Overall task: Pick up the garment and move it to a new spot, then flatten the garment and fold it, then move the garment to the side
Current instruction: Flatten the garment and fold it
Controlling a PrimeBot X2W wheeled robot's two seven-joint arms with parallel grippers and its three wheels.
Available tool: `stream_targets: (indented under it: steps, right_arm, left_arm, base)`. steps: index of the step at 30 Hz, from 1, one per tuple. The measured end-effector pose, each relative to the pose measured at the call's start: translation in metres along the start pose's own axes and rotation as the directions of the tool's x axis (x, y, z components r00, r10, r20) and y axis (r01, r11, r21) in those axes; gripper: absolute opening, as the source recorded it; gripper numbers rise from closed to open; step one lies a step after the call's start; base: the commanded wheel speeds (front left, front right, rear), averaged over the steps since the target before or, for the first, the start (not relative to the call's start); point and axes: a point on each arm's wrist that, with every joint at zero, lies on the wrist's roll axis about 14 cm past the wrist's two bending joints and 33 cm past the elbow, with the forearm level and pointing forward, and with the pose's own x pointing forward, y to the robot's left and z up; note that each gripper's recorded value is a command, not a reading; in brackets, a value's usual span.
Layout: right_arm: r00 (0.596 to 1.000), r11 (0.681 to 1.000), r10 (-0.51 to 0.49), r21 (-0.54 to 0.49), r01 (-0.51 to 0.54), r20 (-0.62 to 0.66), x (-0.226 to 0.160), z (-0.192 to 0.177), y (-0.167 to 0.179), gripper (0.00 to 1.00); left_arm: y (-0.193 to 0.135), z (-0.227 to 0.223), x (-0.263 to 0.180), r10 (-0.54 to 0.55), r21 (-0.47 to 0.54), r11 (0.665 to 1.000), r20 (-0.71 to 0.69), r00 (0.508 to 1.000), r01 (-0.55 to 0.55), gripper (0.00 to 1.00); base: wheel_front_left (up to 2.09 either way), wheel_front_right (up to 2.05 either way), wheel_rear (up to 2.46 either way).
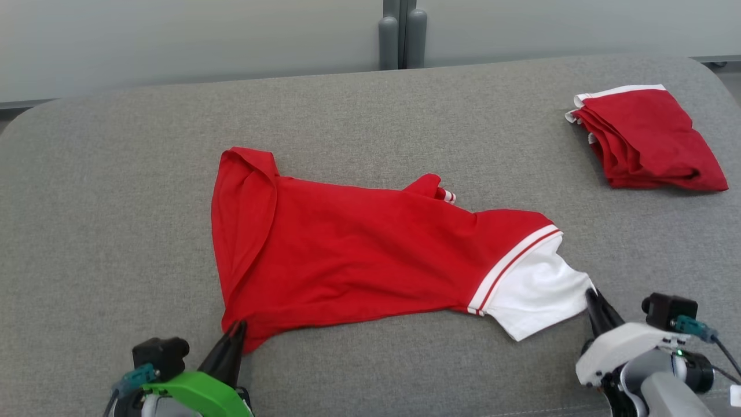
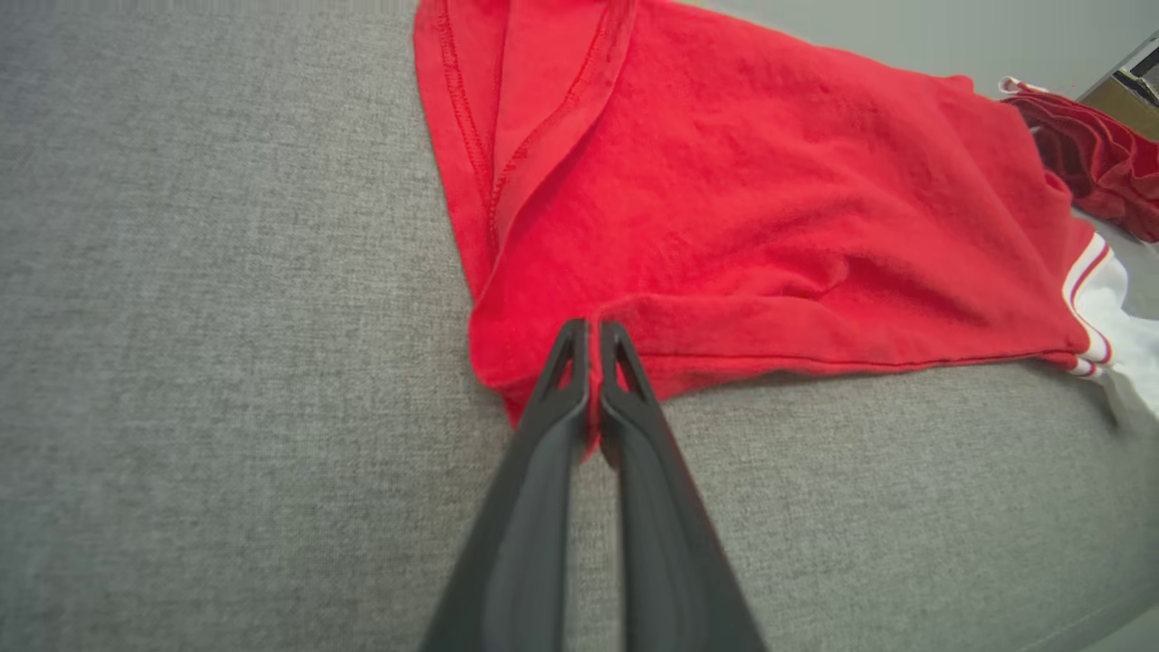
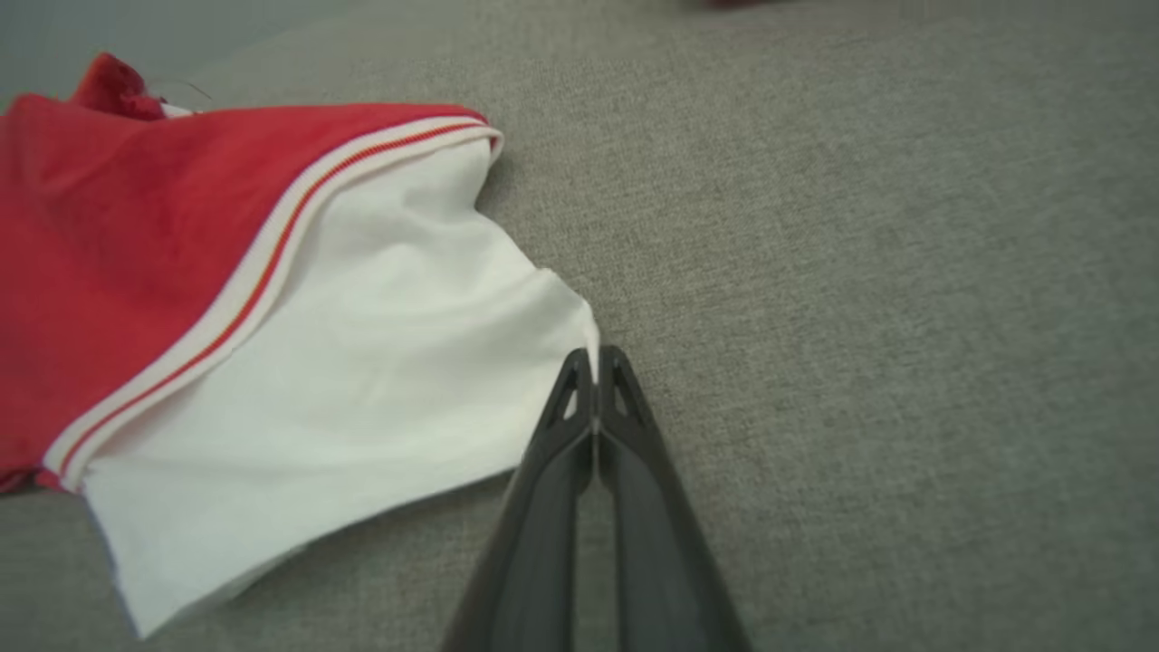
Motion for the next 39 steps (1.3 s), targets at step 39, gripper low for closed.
stream_targets:
  steps: [39]
  right_arm:
    - [0.806, 0.732, 0.256, 0.437, -0.522, 0.535, -0.035, 0.294, 0.045, 0.00]
  left_arm:
    - [-0.101, 0.212, 0.023, -0.490, 0.094, 0.870, 0.043, 0.871, 0.485, 0.00]
  base:
    - [0.00, 0.00, 0.00]
